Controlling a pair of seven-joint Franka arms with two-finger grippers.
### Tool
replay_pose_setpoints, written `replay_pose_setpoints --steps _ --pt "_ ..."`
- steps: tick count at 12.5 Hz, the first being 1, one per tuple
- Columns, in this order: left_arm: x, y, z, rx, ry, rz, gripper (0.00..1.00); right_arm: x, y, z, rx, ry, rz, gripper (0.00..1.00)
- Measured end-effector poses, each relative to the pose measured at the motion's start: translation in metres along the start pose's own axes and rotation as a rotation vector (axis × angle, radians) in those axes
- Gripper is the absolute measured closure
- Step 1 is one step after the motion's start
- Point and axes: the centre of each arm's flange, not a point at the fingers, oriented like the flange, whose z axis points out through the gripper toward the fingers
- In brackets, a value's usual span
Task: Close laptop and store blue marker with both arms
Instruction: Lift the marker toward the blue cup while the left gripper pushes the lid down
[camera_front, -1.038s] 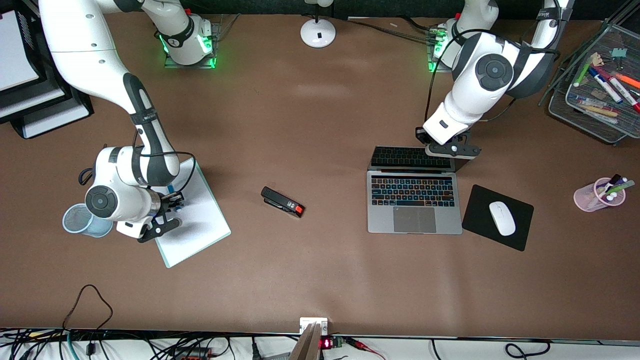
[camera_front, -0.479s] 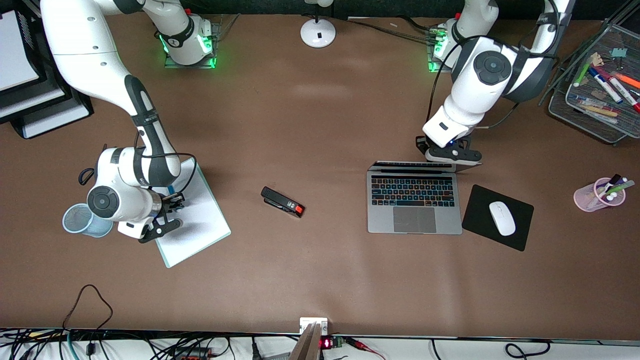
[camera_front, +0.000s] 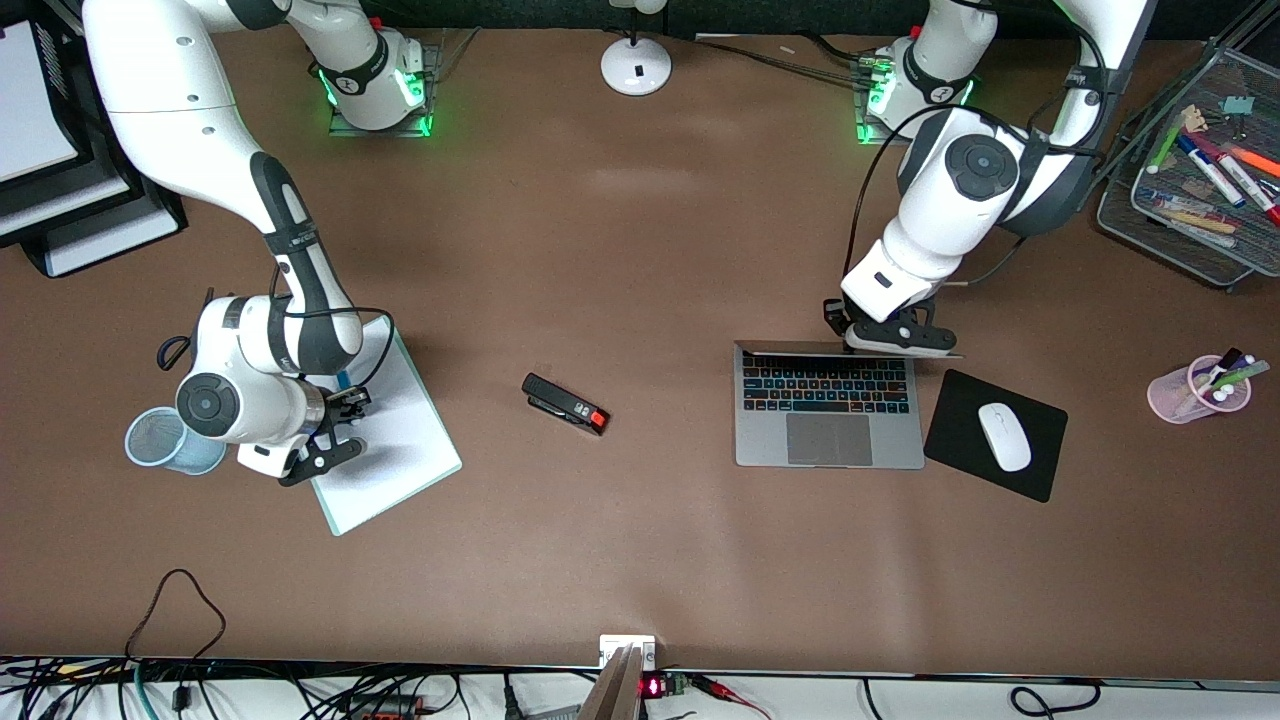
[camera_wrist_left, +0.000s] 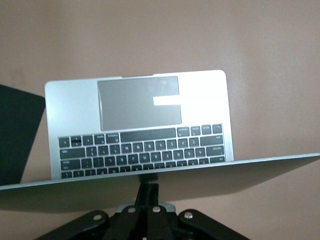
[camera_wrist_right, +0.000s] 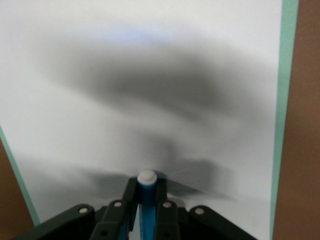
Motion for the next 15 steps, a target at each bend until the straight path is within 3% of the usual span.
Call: replay_pose_setpoints --steps 3,5,8,11,15 --pt "0.010 -0.007 0.009 -0.003 0.025 -0.002 0.99 0.001 0.000 -0.001 -0.001 0.003 0.000 0.82" --pt "0.013 -0.009 0.017 -0.017 0.042 -0.010 0.99 0.006 0.002 -0.014 -0.011 0.031 -0.003 0.82" --pt "0.018 -0.015 0.030 -0.035 0.074 -0.022 0.99 0.013 0.003 -0.074 -0.043 0.119 -0.052 0.82" --pt "0.024 -0.024 0.045 -0.028 0.096 -0.008 0.99 0.002 0.002 -0.141 -0.060 0.172 -0.097 0.82" --pt "0.041 -0.033 0.052 -0.026 0.107 -0.016 0.99 -0.031 -0.004 -0.246 -0.104 0.273 -0.289 0.82"
